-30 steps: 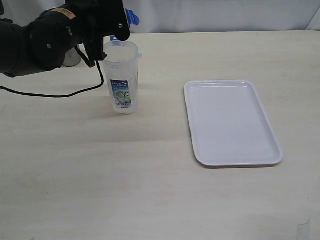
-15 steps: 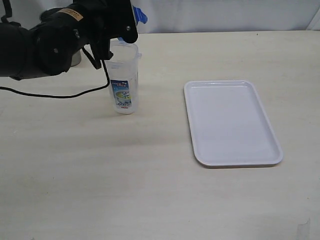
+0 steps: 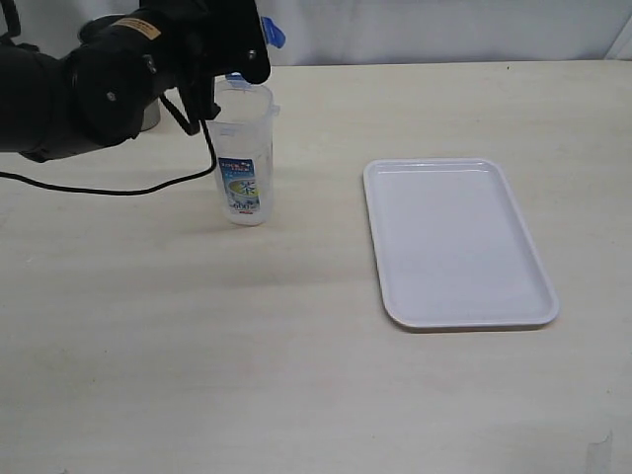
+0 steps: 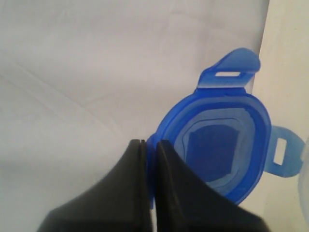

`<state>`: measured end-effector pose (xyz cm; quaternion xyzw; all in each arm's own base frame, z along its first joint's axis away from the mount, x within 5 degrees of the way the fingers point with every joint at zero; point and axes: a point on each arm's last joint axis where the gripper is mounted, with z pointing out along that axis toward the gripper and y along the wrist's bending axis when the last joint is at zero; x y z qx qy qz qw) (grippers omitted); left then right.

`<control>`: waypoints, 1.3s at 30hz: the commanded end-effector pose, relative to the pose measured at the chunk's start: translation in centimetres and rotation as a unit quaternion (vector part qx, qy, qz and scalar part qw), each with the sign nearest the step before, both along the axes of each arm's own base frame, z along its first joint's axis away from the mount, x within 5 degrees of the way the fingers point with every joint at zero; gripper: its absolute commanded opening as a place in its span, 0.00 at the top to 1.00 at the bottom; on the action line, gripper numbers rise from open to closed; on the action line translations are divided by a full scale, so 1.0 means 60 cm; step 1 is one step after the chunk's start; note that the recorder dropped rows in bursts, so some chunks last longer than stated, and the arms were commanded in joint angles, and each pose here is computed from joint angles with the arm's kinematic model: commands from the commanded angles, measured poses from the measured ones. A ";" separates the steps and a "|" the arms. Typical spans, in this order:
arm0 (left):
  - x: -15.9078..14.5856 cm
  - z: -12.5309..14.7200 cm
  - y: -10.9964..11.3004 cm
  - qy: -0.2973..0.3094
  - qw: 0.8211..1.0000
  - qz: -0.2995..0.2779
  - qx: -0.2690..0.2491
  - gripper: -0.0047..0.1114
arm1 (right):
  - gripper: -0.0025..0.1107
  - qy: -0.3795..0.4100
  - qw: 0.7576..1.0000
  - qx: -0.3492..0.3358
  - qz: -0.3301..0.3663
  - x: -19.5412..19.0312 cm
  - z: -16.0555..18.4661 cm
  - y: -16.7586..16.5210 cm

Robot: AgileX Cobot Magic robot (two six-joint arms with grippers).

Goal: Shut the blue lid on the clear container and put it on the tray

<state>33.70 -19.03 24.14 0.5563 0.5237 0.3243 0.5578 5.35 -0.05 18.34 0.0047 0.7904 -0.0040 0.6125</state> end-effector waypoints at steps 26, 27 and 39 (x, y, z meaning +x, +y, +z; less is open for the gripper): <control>-0.018 0.019 -0.007 0.020 0.999 -0.004 -0.029 0.96 | 0.92 0.002 1.000 0.002 -0.001 0.000 -0.002 0.000; -0.018 0.019 -0.007 0.020 0.999 -0.004 -0.029 0.96 | 0.92 0.002 1.000 0.002 -0.001 0.000 -0.002 0.000; -0.017 0.017 -0.003 0.025 0.999 0.007 -0.024 0.96 | 0.92 0.002 1.000 0.002 -0.001 0.000 -0.002 0.000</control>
